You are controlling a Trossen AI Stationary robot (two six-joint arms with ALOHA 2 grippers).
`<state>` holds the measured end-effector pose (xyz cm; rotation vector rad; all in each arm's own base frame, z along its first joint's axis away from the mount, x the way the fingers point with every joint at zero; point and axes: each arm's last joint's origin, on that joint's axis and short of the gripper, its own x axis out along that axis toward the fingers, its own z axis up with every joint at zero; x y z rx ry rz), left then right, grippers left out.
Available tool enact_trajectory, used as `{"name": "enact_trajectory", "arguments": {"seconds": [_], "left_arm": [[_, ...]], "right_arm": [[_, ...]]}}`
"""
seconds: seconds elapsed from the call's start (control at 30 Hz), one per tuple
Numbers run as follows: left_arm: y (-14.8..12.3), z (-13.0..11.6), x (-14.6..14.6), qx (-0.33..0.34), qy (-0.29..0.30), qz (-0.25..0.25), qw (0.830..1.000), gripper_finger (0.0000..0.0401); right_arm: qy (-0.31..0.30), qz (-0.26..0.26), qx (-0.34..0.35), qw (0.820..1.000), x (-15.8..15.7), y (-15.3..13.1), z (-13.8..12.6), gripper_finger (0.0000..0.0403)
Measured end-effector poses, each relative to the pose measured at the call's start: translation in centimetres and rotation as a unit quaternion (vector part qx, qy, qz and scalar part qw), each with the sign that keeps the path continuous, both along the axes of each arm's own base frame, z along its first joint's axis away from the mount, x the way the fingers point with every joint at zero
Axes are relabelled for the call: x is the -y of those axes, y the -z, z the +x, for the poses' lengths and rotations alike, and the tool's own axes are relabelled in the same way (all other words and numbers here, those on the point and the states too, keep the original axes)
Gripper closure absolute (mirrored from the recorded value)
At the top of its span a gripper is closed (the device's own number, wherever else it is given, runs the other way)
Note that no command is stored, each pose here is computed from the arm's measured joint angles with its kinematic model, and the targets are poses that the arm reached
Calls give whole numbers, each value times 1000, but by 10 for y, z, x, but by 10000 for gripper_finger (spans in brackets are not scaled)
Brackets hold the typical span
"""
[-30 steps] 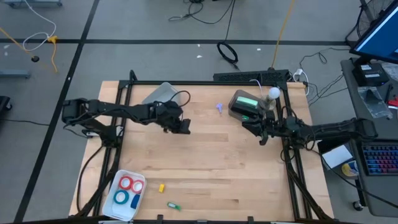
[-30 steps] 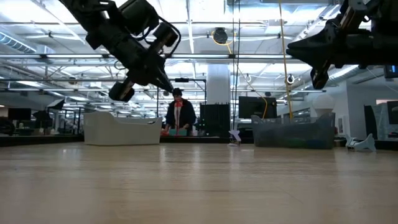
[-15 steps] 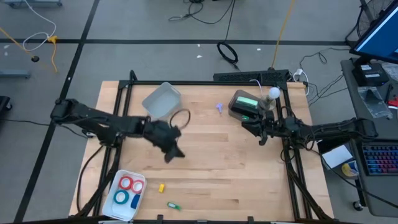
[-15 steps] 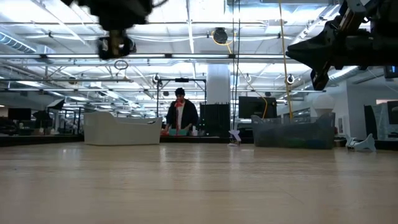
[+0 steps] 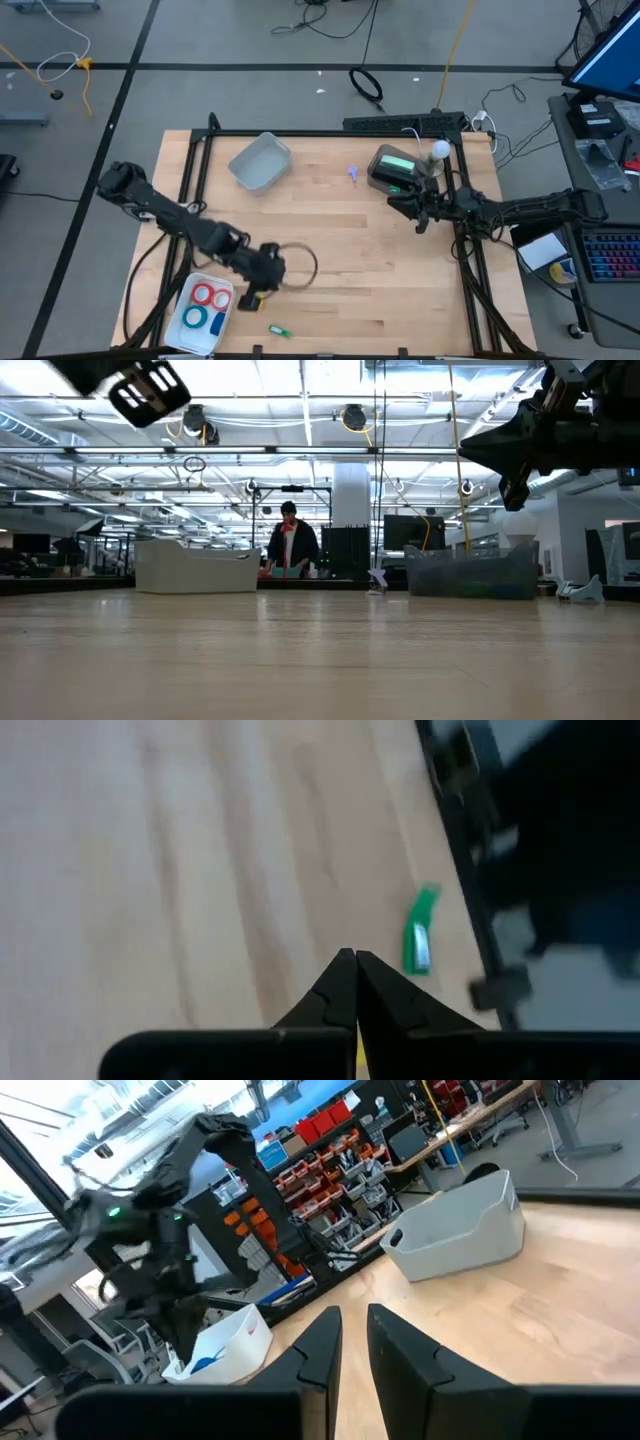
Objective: Pick and place Stapler, Stapler remover, tape
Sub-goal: Put the small green stapler into the black bin
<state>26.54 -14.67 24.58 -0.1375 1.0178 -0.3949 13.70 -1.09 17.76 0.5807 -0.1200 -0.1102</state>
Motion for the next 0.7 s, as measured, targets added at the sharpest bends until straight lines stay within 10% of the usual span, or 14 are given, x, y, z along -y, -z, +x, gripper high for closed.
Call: {"name": "enact_trajectory", "arguments": {"seconds": [0.27,0.7], "left_arm": [[27,5,39,-55,77,50,994,398],[33,11,63,-31,54,-5,998,366]], "right_arm": [[-1,5,-7,1000,0,2,0,360],[-1,4,-21,1000,0,4,1,360]]}}
